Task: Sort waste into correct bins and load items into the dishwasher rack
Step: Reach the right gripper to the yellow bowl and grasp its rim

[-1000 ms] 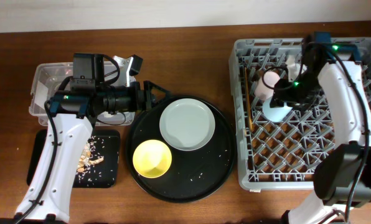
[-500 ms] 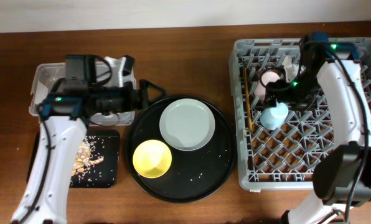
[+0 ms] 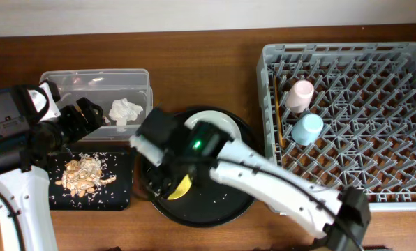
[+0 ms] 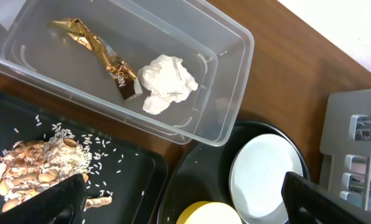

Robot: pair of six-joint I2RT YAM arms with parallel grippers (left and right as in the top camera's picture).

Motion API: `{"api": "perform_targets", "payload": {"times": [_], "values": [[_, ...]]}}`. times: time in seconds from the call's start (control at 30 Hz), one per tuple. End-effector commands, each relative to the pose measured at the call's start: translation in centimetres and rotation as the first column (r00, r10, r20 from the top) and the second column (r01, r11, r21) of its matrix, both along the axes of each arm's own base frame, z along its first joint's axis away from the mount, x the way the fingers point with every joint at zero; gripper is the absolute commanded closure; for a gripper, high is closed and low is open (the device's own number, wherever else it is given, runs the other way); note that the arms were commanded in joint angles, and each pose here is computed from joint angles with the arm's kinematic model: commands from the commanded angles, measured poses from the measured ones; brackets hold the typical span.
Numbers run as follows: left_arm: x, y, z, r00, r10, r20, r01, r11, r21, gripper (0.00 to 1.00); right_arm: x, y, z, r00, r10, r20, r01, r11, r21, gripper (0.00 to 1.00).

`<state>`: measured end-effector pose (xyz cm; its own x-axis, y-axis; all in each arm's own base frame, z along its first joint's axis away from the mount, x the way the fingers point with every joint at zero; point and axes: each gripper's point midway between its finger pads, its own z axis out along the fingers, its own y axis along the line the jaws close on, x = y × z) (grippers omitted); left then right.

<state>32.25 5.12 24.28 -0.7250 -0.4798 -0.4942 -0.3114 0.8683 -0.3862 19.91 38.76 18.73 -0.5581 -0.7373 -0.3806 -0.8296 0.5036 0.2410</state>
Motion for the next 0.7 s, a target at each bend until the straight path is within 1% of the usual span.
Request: {"api": "perform_targets", "payload": {"times": [0.0,0.03,0.07,0.1,0.13,0.17,0.2,0.23,0.3,0.47,0.53,0.67], "values": [[-0.3,0.4,0.6,1.0,0.007,0.017,-0.008,1.0,0.02,0.01,0.0,0.6,-3.4,0.997,-0.007,0.076,0.012,0.998,-0.06,0.31],[-0.3,0.4,0.6,1.0,0.007,0.018,-0.007,1.0,0.021,0.01,0.0,0.8,-5.0,0.997,-0.003,0.076,0.008,0.998,-0.061,0.31],[-0.3,0.3,0.6,1.0,0.007,0.017,-0.007,1.0,0.02,0.01,0.0,0.8,-6.3,0.997,-0.003,0.074,0.008,0.998,-0.064,0.14],[-0.3,0.3,0.6,1.0,0.007,0.017,-0.007,1.0,0.021,0.01,-0.2,1.0,-7.5,0.998,0.001,0.067,0.003,0.999,-0.053,0.01],[-0.3,0.3,0.6,1.0,0.007,0.017,-0.007,1.0,0.021,0.01,-0.3,1.2,-8.1,0.998,0.006,0.059,-0.004,0.999,-0.041,0.02],[-0.3,0.3,0.6,1.0,0.007,0.018,-0.007,1.0,0.021,0.01,-0.2,1.3,-8.3,0.998,0.004,0.066,-0.001,0.999,-0.034,0.25],[-0.3,0.3,0.6,1.0,0.007,0.017,-0.007,1.0,0.02,0.01,0.0,1.5,-8.2,0.997,0.003,0.072,-0.001,1.0,-0.028,0.55],[-0.3,0.3,0.6,1.0,0.007,0.017,-0.007,1.0,0.02,0.01,0.1,1.7,-8.2,0.997,0.002,0.077,-0.001,1.0,-0.019,0.66],[-0.3,0.3,0.6,1.0,0.007,0.017,-0.007,1.0,0.021,0.01,0.4,1.6,-9.0,0.996,-0.003,0.086,0.007,0.999,-0.043,0.67],[-0.3,0.3,0.6,1.0,0.007,0.017,-0.007,1.0,0.02,0.01,0.4,1.8,-13.9,0.999,0.002,0.04,0.003,0.993,-0.121,0.66],[-0.3,0.3,0.6,1.0,0.007,0.017,-0.007,1.0,0.02,0.01,0.3,1.8,-14.7,1.0,0.004,0.028,-0.001,0.991,-0.132,0.66],[-0.3,0.3,0.6,1.0,0.007,0.017,-0.007,1.0,0.02,0.01,-0.1,2.1,-14.5,1.0,0.013,0.001,-0.013,0.994,-0.111,0.63]]}}
